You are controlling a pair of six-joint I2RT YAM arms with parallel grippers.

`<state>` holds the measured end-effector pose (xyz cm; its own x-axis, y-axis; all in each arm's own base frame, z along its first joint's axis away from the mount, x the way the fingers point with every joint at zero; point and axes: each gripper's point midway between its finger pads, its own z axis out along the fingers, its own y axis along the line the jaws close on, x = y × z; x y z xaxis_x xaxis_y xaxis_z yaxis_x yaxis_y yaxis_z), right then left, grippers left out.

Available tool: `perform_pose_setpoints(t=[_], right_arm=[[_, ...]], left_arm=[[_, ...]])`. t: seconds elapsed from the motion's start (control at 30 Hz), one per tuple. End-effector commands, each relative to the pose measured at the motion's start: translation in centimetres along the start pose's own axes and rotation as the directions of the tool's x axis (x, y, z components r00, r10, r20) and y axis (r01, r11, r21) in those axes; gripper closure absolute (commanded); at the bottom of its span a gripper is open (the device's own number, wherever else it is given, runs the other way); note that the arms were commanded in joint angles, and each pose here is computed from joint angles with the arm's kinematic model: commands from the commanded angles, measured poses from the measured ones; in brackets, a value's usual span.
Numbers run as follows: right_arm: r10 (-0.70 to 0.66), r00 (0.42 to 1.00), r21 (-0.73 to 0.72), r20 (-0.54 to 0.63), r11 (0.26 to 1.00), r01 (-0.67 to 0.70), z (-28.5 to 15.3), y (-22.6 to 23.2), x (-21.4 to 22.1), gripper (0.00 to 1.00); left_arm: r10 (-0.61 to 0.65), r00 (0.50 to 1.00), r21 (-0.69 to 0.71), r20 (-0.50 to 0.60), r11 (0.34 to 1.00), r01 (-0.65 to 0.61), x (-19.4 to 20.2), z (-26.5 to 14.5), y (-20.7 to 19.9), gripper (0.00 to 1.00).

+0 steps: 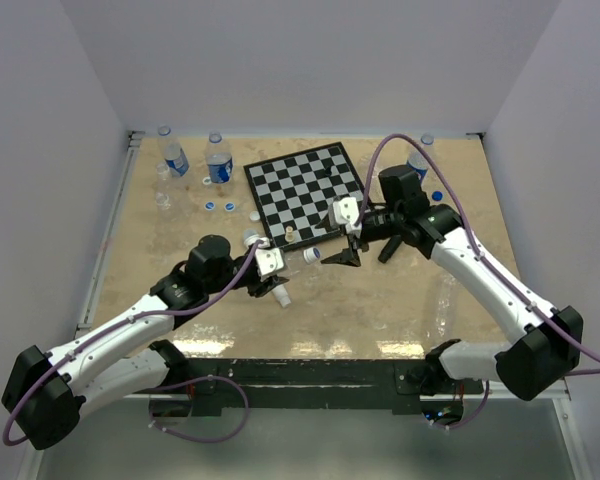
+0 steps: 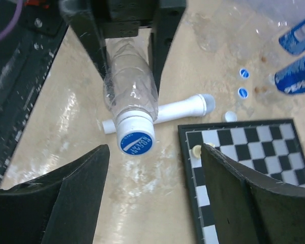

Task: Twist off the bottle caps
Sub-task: Unscrew the bottle cap from the plastic bottle.

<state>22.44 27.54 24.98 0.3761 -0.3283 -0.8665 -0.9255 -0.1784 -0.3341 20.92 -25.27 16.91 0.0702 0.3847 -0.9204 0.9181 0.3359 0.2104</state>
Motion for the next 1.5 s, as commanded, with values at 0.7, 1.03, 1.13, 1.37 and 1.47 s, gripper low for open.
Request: perform_pose_setpoints(t=[0.7, 1.03, 1.13, 1.37, 1.47], right_arm=[[0.533, 0.845, -0.098, 0.042, 0.844, -0.528, 0.8, 0.9, -1.1, 0.37], [0.534, 0.845, -0.098, 0.026, 0.842, -0.530, 1.4, 1.2, -0.9, 0.47], [0.536, 0.844, -0.085, 0.019, 0.842, -0.533, 1.4, 1.1, -0.6, 0.47], [0.535, 0.845, -0.076, 0.013, 0.843, -0.533, 1.5, 1.1, -0.4, 0.54], [0.537, 0.844, -0.072, 0.008, 0.842, -0.535, 1.6, 1.0, -0.2, 0.58]], left_arm=[[0.015, 0.998, -0.017, 0.057, 1.000, -0.014, -1.9, 0.3, 0.8, 0.95], [0.012, 0.998, -0.015, 0.054, 1.000, -0.012, -1.8, 0.3, 0.7, 0.95], [0.015, 0.998, -0.018, 0.055, 1.000, -0.014, -1.9, 0.2, 0.8, 0.95], [0.013, 0.998, -0.018, 0.056, 1.000, -0.012, -1.9, 0.2, 0.8, 0.95], [0.014, 0.998, -0.020, 0.057, 1.000, -0.013, -2.0, 0.2, 0.8, 0.95]])
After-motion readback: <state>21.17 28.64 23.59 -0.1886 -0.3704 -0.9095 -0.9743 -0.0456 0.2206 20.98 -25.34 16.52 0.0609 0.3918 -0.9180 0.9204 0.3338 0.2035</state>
